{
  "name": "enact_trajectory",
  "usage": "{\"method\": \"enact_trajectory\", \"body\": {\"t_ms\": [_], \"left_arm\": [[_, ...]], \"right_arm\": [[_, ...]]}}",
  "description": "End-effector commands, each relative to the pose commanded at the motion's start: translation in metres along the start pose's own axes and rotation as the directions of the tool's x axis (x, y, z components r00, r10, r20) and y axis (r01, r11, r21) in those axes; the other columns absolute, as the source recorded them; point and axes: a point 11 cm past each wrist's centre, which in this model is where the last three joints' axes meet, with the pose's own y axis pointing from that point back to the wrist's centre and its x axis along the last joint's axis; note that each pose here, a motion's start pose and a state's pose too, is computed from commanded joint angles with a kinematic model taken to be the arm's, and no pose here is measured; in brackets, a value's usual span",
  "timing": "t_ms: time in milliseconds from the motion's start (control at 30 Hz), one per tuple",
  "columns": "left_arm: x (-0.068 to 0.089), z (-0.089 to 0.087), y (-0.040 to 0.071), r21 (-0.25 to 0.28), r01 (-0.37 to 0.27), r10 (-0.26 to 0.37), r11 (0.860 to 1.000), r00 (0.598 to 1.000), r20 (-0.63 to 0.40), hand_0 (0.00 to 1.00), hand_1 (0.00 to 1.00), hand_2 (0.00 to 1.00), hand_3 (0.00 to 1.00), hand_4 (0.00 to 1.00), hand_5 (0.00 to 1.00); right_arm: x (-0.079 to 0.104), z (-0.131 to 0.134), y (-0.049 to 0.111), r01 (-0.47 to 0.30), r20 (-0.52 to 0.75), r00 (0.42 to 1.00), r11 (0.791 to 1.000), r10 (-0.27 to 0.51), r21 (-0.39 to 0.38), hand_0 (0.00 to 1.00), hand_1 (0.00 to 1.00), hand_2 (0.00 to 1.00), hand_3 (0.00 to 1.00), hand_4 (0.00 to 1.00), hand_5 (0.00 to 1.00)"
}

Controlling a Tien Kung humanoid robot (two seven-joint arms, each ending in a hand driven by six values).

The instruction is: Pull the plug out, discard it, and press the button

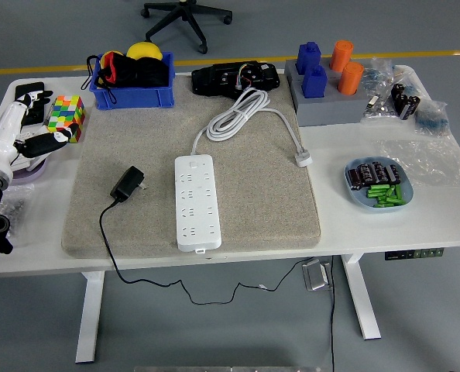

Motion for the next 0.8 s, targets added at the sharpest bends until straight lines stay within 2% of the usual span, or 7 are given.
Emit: {"method": "enact_trajectory", "body": {"t_ms": [33, 167, 200, 800], "left_arm": [[0.001, 0.0, 0.0, 0.001, -0.001, 0.001, 1.0, 1.0, 0.0, 0.863, 0.848, 0.846, 0.874, 0.789, 0.18], [0.003, 0.0, 0.0, 0.001, -0.007, 0.007, 1.0, 1.0, -0.002, 0.863, 0.848, 0.846, 0.874, 0.789, 0.18], [0.004, 0.0, 0.0, 0.002, -0.009, 0.009, 1.0, 1.0, 0.0, 0.858, 0.841, 0.842, 0.872, 0.776, 0.151], [0.011, -0.006, 0.002, 0.025, -0.02, 0.02, 0.999, 1.0, 0.002, 0.852, 0.827, 0.835, 0.872, 0.77, 0.139]], "right_arm": [[0.0, 0.0, 0.0, 0.0, 0.0, 1.0, 1.0, 0.0, 0.001, 0.75, 0.701, 0.71, 0.724, 0.775, 0.633], [0.0, -0.001, 0.0, 0.0, -0.004, 1.0, 1.0, 0.0, 0.001, 0.75, 0.701, 0.71, 0.724, 0.775, 0.633], [0.0, -0.001, 0.0, -0.001, -0.005, 1.0, 1.0, 0.001, 0.001, 0.749, 0.701, 0.709, 0.724, 0.776, 0.633], [0.001, 0.001, 0.0, -0.002, -0.009, 1.0, 1.0, 0.002, -0.002, 0.749, 0.701, 0.71, 0.724, 0.776, 0.633]]}}
